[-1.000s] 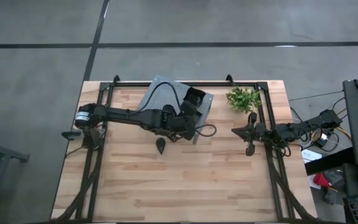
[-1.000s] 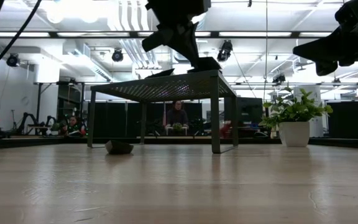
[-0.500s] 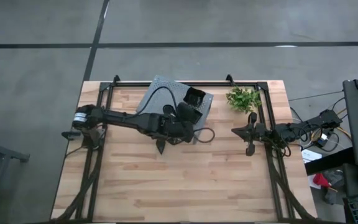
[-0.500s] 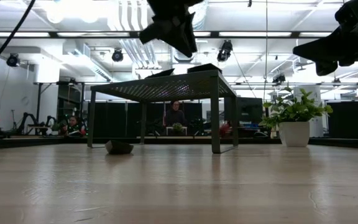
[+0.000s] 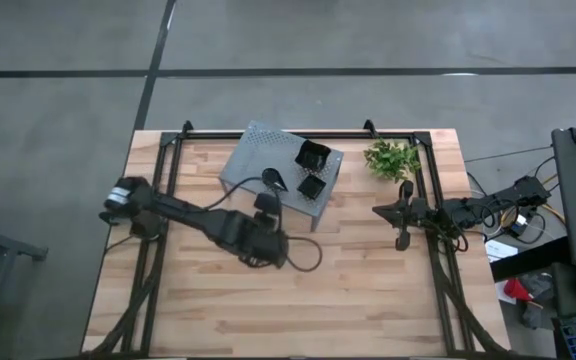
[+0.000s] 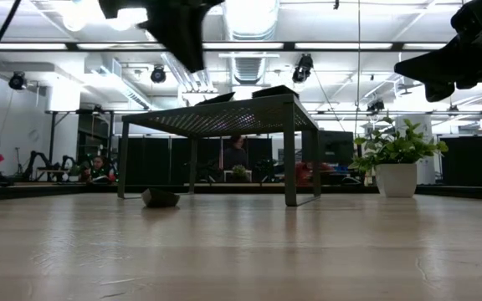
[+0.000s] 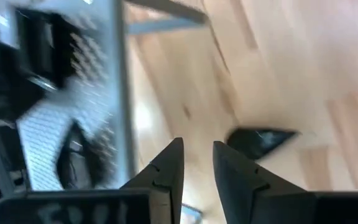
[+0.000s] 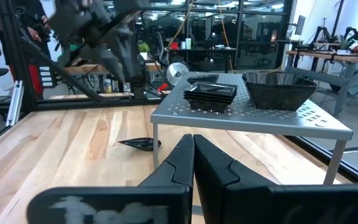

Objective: Pick & Place Mini shaped plates
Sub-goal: Stack the drop shaped plate into the drop shaped plate on the shelf

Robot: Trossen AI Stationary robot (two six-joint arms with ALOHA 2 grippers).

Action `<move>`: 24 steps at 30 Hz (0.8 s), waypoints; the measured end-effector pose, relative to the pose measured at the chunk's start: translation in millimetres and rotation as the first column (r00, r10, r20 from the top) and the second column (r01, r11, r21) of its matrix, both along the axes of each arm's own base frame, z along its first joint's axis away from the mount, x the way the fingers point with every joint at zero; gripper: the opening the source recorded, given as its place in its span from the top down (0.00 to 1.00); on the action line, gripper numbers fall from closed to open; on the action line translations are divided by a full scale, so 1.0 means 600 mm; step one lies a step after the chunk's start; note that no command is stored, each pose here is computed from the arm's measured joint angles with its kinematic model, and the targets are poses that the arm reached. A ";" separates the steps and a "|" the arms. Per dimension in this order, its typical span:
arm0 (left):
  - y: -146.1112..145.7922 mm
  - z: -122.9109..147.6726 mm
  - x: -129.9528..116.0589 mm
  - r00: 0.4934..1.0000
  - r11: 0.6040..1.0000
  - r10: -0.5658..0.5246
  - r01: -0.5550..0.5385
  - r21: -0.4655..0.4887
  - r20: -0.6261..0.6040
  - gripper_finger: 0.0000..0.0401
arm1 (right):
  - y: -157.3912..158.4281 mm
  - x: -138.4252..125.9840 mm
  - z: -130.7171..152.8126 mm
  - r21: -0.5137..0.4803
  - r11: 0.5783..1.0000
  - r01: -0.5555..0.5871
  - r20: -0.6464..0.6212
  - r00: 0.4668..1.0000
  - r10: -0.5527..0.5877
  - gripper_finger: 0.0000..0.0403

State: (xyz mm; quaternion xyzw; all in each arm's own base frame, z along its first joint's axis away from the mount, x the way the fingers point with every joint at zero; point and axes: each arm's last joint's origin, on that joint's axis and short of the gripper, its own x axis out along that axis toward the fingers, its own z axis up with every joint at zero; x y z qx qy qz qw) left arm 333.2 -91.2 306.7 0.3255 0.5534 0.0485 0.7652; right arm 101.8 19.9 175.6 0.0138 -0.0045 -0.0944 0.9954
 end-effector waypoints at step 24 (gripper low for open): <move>-0.002 -0.245 -0.101 0.984 0.986 -0.035 0.062 0.154 -0.175 0.81 | 0.000 0.000 0.000 -0.002 1.000 0.000 0.000 1.000 0.000 0.98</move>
